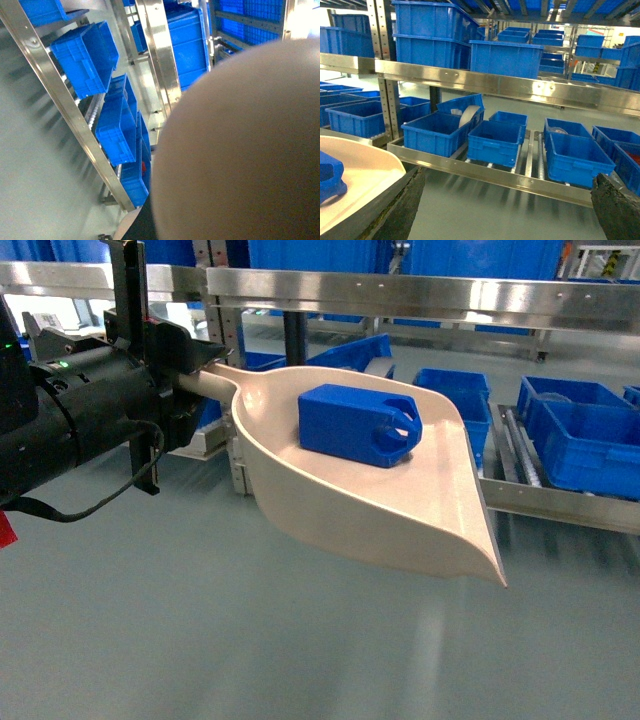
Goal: Place part in tray to right shelf
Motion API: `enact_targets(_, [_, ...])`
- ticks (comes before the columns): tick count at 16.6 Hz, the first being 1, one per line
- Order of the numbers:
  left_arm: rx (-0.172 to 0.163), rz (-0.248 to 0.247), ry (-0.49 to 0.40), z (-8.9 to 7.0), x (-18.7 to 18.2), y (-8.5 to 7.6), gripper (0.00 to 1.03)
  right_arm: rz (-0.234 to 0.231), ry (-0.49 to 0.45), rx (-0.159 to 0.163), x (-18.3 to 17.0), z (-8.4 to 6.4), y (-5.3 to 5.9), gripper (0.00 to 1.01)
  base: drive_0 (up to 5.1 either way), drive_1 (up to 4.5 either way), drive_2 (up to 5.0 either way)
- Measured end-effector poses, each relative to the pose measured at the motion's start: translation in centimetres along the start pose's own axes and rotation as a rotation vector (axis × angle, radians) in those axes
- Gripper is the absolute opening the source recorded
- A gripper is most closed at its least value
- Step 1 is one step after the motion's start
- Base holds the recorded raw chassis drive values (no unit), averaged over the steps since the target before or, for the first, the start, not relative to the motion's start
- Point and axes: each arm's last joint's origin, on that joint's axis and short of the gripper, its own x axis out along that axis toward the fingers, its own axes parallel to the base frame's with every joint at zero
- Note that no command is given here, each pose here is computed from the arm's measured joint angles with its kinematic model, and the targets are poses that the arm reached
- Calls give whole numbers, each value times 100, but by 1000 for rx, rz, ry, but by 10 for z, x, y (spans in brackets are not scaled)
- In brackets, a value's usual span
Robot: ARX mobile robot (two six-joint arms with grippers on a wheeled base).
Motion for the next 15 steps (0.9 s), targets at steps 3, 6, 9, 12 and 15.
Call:
enact_targets(3, [0,-1,-1,0,0,0,13,0,0,0,0,0,0,98,-175,-175,-175])
enact_targets(6, [0,0,0,0,0,0,13,0,0,0,0,0,0,98,-175,-175,-175])
enact_targets(9, [0,0,2,-1,0,0,13,0,0,0,0,0,0,98,-174,-174,-174])
enact_targets(12, [0,0,0,0,0,0,13,0,0,0,0,0,0,98,-169,-169,-169])
enact_targets(15, [-1,-4,20,-4,1,-1,13,-3,-3,1,0,1,0,98,-17,-17,-17])
